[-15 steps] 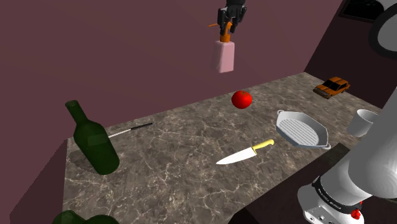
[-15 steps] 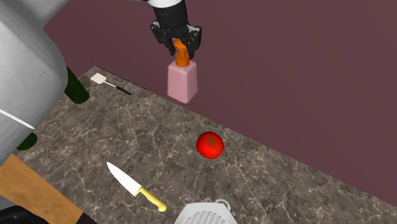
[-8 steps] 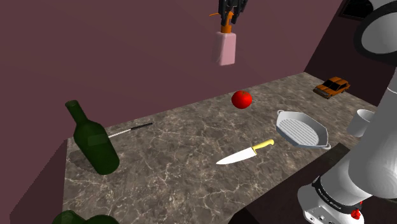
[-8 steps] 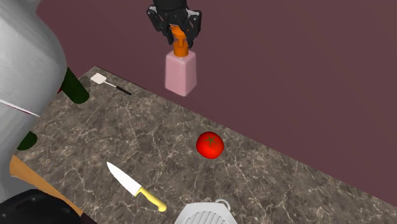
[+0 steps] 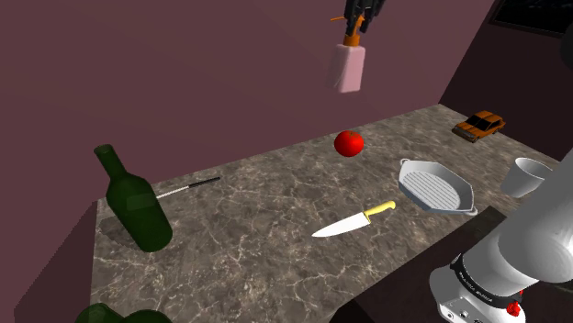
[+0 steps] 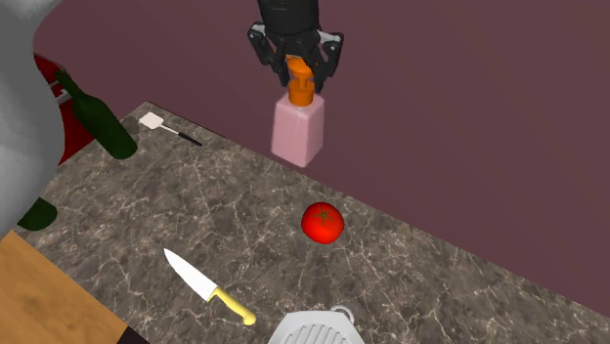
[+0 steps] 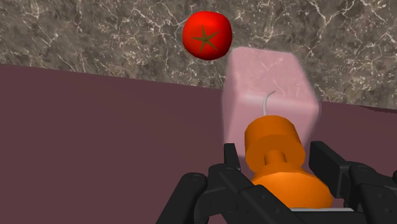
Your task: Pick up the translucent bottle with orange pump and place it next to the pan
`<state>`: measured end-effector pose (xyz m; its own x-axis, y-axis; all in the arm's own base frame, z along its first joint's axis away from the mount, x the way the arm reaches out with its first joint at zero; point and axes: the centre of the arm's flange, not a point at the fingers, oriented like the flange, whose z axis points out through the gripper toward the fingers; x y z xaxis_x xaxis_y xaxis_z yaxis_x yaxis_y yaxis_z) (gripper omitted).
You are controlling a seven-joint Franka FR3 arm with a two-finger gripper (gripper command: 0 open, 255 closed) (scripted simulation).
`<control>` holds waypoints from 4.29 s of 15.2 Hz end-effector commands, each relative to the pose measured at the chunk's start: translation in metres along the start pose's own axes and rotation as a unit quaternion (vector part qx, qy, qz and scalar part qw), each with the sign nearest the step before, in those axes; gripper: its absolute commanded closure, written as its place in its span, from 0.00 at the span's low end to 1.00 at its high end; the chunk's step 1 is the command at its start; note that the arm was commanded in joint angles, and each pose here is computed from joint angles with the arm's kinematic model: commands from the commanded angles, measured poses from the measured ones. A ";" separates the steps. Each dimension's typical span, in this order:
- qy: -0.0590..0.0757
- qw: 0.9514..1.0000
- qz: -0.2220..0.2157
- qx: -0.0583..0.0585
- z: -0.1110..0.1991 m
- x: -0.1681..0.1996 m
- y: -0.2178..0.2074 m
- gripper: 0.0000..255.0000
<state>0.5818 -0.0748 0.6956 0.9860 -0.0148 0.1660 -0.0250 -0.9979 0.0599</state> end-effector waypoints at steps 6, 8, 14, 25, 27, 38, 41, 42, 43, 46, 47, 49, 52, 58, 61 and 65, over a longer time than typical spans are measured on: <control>0.000 1.000 0.000 0.000 -0.003 -0.049 0.077 1.00; 0.000 1.000 0.000 0.000 -0.004 -0.064 0.100 1.00; 0.000 1.000 0.000 0.000 -0.008 -0.106 0.166 1.00; 0.000 1.000 0.000 0.000 0.026 -0.144 0.213 1.00; 0.000 1.000 0.000 0.000 0.036 -0.145 0.212 1.00; 0.000 1.000 0.000 0.000 0.094 -0.155 0.209 1.00; 0.000 1.000 0.000 0.000 0.109 -0.158 0.208 1.00; 0.000 1.000 0.000 0.000 0.114 -0.159 0.207 1.00; 0.000 1.000 0.000 0.000 0.120 -0.159 0.207 1.00; 0.000 1.000 0.000 0.000 0.135 -0.162 0.206 1.00; 0.000 1.000 0.000 0.000 0.140 -0.163 0.206 1.00; 0.000 1.000 0.000 0.000 0.151 -0.165 0.205 1.00; 0.000 1.000 0.000 0.000 0.166 -0.167 0.204 1.00; 0.000 1.000 0.000 0.000 0.198 -0.173 0.202 1.00; 0.000 1.000 0.000 0.000 0.213 -0.175 0.201 1.00; 0.000 1.000 0.000 0.000 0.234 -0.179 0.200 1.00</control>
<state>0.4392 -0.2864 0.4530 0.9861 -0.0138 0.1653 -0.0239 -0.9979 0.0596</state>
